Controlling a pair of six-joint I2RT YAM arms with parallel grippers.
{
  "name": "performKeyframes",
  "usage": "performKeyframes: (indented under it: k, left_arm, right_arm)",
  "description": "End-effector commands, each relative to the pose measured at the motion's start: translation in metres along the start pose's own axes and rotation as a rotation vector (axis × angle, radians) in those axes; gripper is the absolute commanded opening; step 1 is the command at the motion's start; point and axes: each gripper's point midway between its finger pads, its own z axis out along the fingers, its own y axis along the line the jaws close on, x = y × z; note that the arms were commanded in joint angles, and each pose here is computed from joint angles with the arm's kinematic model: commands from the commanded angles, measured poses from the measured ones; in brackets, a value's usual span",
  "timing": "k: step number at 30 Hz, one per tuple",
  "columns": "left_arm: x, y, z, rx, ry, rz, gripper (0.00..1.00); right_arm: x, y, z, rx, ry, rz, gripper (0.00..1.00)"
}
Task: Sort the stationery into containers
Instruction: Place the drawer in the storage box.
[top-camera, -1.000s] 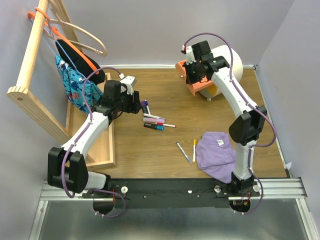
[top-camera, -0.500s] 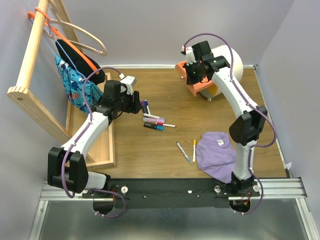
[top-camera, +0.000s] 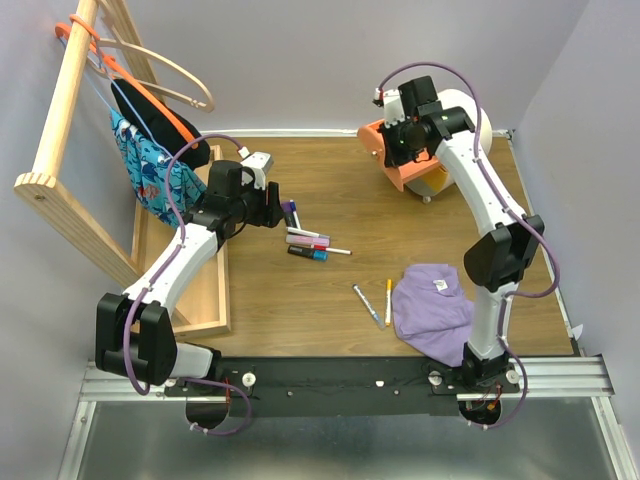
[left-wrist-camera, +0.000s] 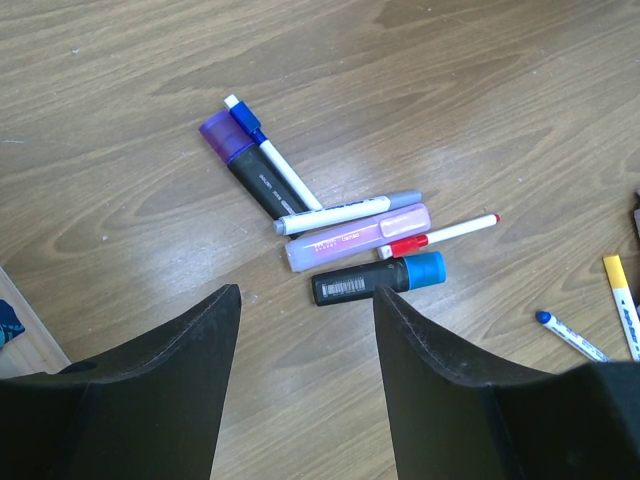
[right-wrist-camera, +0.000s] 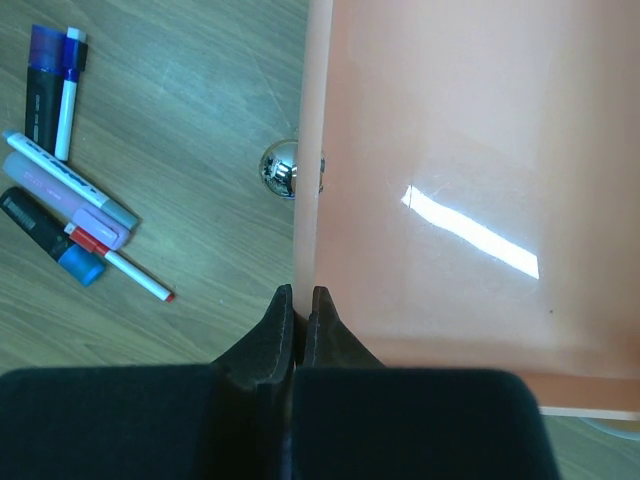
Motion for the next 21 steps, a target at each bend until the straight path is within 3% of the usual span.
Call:
performKeyframes:
  k: [1,12,21]
  left_arm:
    - [-0.014,-0.005,0.0,0.026,-0.034,-0.002,0.65]
    - [-0.011,-0.004,-0.001,0.021,-0.029,-0.001,0.65]
    - [-0.01,-0.004,0.001,0.025,-0.021,-0.002,0.65]
  right_arm:
    - [-0.007,-0.012,-0.032,0.03,-0.04,-0.089,0.0]
    - [0.014,-0.019,-0.024,0.05,0.004,-0.173,0.01]
    - [0.006,-0.008,-0.044,0.0,-0.083,-0.246,0.0]
